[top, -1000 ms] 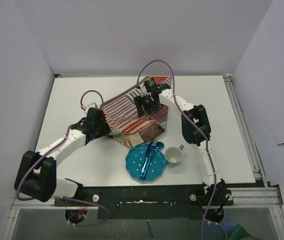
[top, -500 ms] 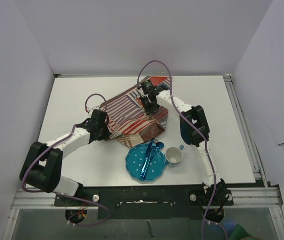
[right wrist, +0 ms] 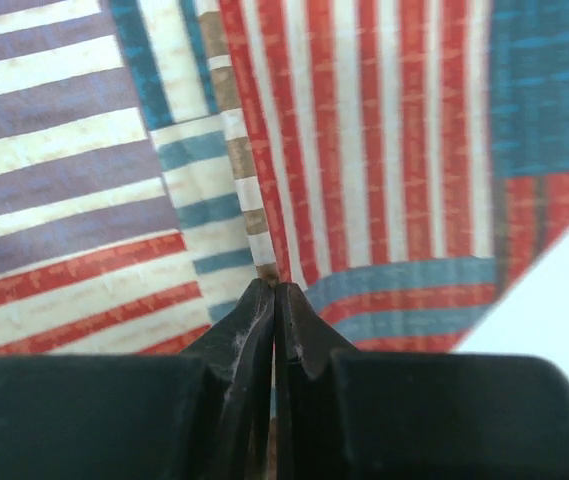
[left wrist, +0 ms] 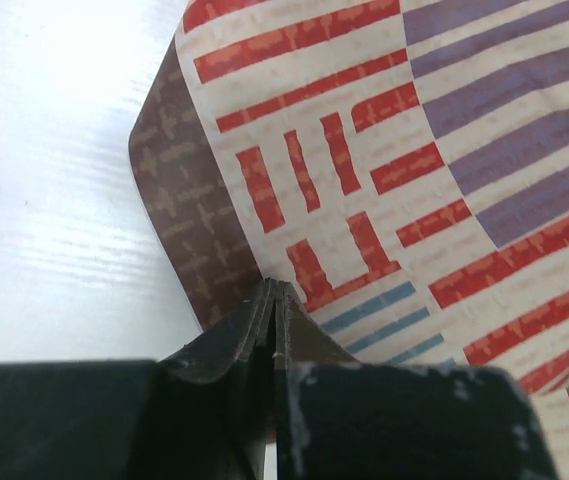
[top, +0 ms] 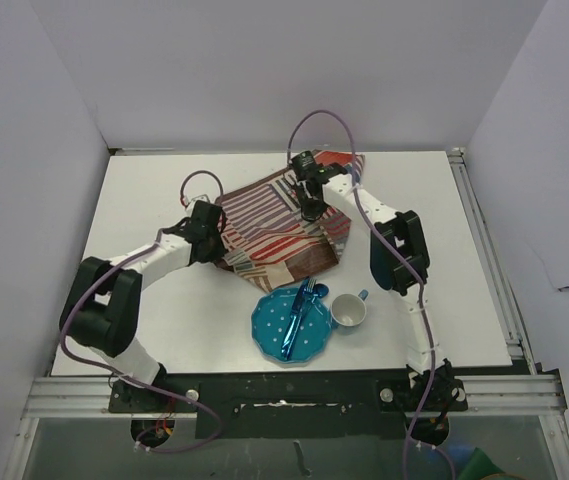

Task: Set the dinner table for one person
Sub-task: Flatten out the napkin at the center of the board.

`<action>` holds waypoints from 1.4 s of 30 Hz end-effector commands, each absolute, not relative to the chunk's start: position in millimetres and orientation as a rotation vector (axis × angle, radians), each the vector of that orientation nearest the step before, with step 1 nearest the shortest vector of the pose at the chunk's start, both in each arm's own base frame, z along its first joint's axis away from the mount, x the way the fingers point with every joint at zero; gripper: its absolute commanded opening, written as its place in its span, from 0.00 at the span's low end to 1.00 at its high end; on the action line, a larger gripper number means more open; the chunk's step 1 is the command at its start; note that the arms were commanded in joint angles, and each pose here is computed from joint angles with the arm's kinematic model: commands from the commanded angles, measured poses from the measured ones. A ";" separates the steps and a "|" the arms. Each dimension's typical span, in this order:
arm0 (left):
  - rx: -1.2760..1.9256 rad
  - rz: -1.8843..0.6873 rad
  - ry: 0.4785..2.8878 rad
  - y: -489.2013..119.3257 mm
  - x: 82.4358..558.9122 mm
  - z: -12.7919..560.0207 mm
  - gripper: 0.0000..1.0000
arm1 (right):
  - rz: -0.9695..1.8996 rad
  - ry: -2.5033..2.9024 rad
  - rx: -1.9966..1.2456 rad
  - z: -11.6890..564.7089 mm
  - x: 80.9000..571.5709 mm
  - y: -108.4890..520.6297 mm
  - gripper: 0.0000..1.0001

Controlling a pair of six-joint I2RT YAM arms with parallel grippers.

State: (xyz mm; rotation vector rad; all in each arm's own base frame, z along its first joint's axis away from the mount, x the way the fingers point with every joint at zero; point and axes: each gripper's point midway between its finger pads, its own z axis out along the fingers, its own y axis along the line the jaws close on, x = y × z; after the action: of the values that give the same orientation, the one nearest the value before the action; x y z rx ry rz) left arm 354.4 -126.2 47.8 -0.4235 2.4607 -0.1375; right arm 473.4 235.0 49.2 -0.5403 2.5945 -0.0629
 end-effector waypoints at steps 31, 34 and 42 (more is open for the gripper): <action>-0.428 -0.136 2.499 -115.6 400.4 60.1 0.39 | 0.138 2.593 -0.561 91.2 443.7 218.5 0.64; -0.428 -0.140 2.480 -112.7 386.5 73.3 0.39 | 0.149 2.619 -0.599 79.6 439.1 230.6 0.64; -0.416 -0.154 2.457 -112.7 357.4 87.9 0.40 | 0.132 2.675 -0.620 47.3 425.6 234.9 0.65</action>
State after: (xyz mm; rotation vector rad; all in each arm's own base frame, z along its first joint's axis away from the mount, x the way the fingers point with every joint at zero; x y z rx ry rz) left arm 363.1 -114.0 75.6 -0.4053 2.4924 -0.1510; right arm 424.1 233.2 41.2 -0.6280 2.6962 0.1146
